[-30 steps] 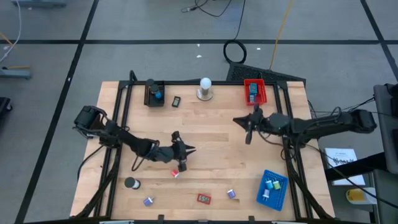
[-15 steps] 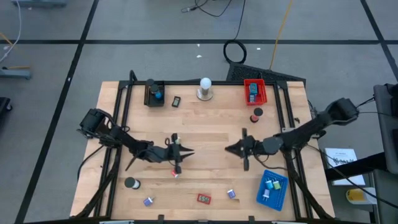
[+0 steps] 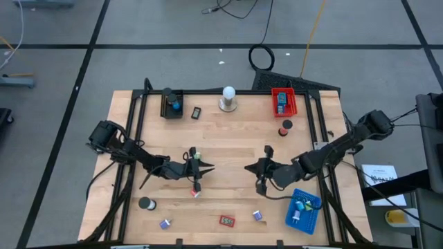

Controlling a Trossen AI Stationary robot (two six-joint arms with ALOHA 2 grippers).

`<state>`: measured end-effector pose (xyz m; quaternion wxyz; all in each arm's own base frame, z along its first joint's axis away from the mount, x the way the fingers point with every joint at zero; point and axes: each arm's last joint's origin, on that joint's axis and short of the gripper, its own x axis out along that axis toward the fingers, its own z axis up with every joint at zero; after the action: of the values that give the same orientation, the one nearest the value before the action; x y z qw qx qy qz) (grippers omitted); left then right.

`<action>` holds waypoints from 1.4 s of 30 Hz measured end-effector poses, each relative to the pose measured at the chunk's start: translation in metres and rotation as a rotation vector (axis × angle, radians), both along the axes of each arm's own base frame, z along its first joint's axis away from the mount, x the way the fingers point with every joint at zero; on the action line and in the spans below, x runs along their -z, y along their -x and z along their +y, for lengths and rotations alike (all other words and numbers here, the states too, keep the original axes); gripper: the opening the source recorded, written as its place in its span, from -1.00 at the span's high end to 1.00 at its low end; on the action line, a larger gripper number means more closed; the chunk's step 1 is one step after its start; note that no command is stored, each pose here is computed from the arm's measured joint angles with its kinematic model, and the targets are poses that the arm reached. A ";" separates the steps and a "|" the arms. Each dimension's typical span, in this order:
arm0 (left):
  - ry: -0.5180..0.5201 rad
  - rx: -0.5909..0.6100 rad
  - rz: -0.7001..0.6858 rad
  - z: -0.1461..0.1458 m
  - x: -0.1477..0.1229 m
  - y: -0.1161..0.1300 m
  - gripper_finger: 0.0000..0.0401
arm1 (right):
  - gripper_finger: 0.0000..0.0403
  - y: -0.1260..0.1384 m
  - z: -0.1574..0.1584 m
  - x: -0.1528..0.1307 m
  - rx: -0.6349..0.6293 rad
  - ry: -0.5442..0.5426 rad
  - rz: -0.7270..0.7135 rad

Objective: Pick & Place Office items
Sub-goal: Put the right violet charger adapter into the blue bin

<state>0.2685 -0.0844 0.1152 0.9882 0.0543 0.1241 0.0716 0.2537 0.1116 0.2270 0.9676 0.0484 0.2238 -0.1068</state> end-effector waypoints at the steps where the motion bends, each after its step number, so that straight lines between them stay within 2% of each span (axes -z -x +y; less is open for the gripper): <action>1: 0.000 -0.003 0.000 0.001 0.000 0.000 0.69 | 1.00 0.000 0.003 -0.001 0.009 -0.010 0.016; 8: 0.004 -0.007 -0.009 0.002 -0.001 -0.001 0.69 | 1.00 -0.007 0.020 0.005 0.081 -0.118 0.073; 16: 0.007 -0.008 -0.011 0.002 -0.001 -0.001 0.69 | 1.00 -0.013 0.040 -0.002 0.179 -0.149 0.249; 19: 0.008 -0.008 -0.011 0.002 -0.001 -0.001 0.69 | 1.00 -0.018 0.050 -0.006 0.199 -0.192 0.297; 28: 0.008 -0.008 -0.011 0.002 -0.001 -0.001 0.69 | 1.00 -0.039 0.082 0.003 0.289 -0.415 0.561; 35: 0.008 -0.007 -0.012 0.002 -0.001 -0.001 0.69 | 0.99 -0.035 0.105 0.008 0.375 -0.609 0.729; 39: 0.008 -0.007 -0.012 0.002 -0.001 -0.001 0.69 | 0.87 -0.028 0.114 0.007 0.428 -0.676 0.734; 42: 0.008 -0.007 -0.012 0.002 -0.001 -0.001 0.69 | 0.70 -0.026 0.118 0.006 0.446 -0.724 0.736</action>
<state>0.2700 -0.0827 0.1166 0.9888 0.0495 0.1187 0.0751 0.2794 0.2297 0.2208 0.7013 0.3832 0.5533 -0.2351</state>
